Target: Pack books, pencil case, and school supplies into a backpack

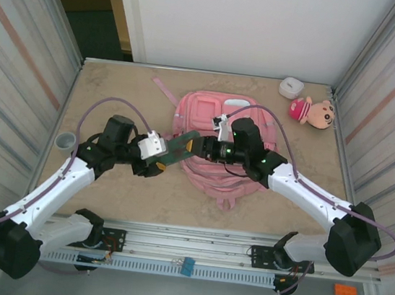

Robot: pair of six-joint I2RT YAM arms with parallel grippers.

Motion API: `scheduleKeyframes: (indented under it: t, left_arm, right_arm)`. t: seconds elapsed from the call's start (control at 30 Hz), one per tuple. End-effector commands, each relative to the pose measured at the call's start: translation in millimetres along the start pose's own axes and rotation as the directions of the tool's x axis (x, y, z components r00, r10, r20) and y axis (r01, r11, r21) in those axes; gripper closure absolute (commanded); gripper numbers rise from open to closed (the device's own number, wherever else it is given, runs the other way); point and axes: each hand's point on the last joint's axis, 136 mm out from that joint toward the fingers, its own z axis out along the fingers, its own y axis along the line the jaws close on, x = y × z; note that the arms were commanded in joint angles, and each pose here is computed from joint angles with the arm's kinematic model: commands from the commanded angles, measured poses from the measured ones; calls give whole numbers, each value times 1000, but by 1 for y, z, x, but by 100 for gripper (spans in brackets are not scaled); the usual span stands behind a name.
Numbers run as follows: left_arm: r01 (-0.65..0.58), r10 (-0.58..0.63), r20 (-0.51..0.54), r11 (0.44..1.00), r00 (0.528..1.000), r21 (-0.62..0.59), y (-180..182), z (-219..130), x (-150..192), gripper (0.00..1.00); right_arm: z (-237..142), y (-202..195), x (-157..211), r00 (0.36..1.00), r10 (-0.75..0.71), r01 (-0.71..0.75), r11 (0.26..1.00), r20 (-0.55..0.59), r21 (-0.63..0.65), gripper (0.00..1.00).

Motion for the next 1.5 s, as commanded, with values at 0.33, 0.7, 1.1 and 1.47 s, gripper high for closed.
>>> scheduleKeyframes:
  t: [0.33,0.7,1.1,1.47]
  left_arm:
    - [-118,119,44,993,992,-22,7,24,-43,23]
    - [-255,254,24,964,967,80,-12,105,-71,26]
    - [-289,294,-51,953,955,87,-7,165,-62,29]
    - [-254,258,-54,965,965,67,-8,158,-64,89]
  right_arm:
    - [-124,-73,-50,924,134,-199,968,360,152,85]
    - [-221,-107,-41,786,152,-348,910,599,226,85]
    - [-230,-113,-25,788,143,-369,889,599,273,85]
    - [-250,-101,-25,756,83,-357,884,650,303,86]
